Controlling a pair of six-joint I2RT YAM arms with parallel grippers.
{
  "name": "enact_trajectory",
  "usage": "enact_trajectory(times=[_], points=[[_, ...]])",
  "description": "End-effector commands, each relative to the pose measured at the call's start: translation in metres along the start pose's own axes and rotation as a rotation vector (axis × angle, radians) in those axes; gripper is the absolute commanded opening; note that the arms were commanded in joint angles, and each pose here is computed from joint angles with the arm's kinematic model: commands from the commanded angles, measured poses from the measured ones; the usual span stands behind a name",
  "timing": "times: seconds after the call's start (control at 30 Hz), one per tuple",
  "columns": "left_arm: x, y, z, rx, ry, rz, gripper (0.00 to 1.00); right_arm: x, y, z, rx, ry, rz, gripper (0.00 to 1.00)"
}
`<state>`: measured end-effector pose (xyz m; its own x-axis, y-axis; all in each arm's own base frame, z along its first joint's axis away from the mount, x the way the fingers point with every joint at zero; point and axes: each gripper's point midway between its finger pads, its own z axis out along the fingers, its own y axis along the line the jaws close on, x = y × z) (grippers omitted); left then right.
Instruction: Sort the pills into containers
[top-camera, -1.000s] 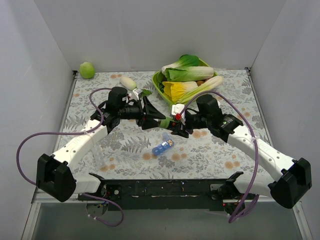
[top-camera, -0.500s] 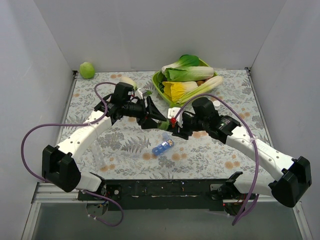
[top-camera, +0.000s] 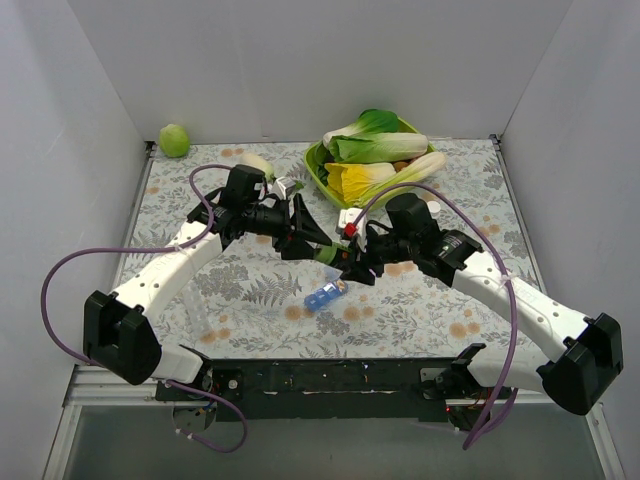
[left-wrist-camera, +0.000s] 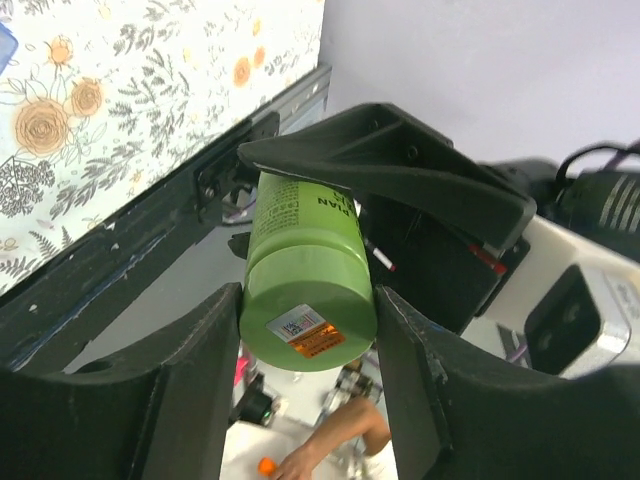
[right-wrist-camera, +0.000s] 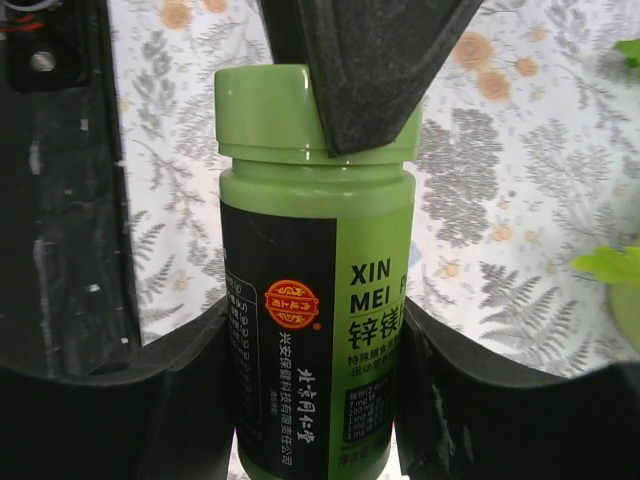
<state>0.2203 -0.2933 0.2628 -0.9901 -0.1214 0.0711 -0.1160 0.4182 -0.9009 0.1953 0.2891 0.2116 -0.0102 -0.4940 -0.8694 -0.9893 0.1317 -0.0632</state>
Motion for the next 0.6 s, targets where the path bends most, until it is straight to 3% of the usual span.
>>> enact_trajectory(times=[0.0,0.2,0.37,0.47,0.5,0.57], points=[[0.027,-0.005,-0.003,0.05,0.127,0.177,0.03,-0.087,0.036,-0.012,-0.211,-0.312,-0.105,0.02],[0.039,-0.014,-0.015,0.116,0.16,0.478,0.03,-0.091,0.059,-0.018,-0.387,-0.363,0.046,0.02],[0.036,-0.019,-0.02,0.127,0.098,0.619,0.07,-0.095,0.063,-0.022,-0.521,-0.399,0.222,0.02],[0.028,-0.031,-0.023,0.139,0.026,0.675,0.2,-0.097,0.056,-0.023,-0.547,-0.413,0.272,0.02],[0.023,-0.039,-0.025,0.151,-0.011,0.697,0.32,-0.102,0.054,-0.025,-0.552,-0.434,0.259,0.01],[0.011,-0.048,-0.028,0.132,-0.084,0.68,0.45,-0.103,0.051,-0.025,-0.549,-0.435,0.28,0.02]])
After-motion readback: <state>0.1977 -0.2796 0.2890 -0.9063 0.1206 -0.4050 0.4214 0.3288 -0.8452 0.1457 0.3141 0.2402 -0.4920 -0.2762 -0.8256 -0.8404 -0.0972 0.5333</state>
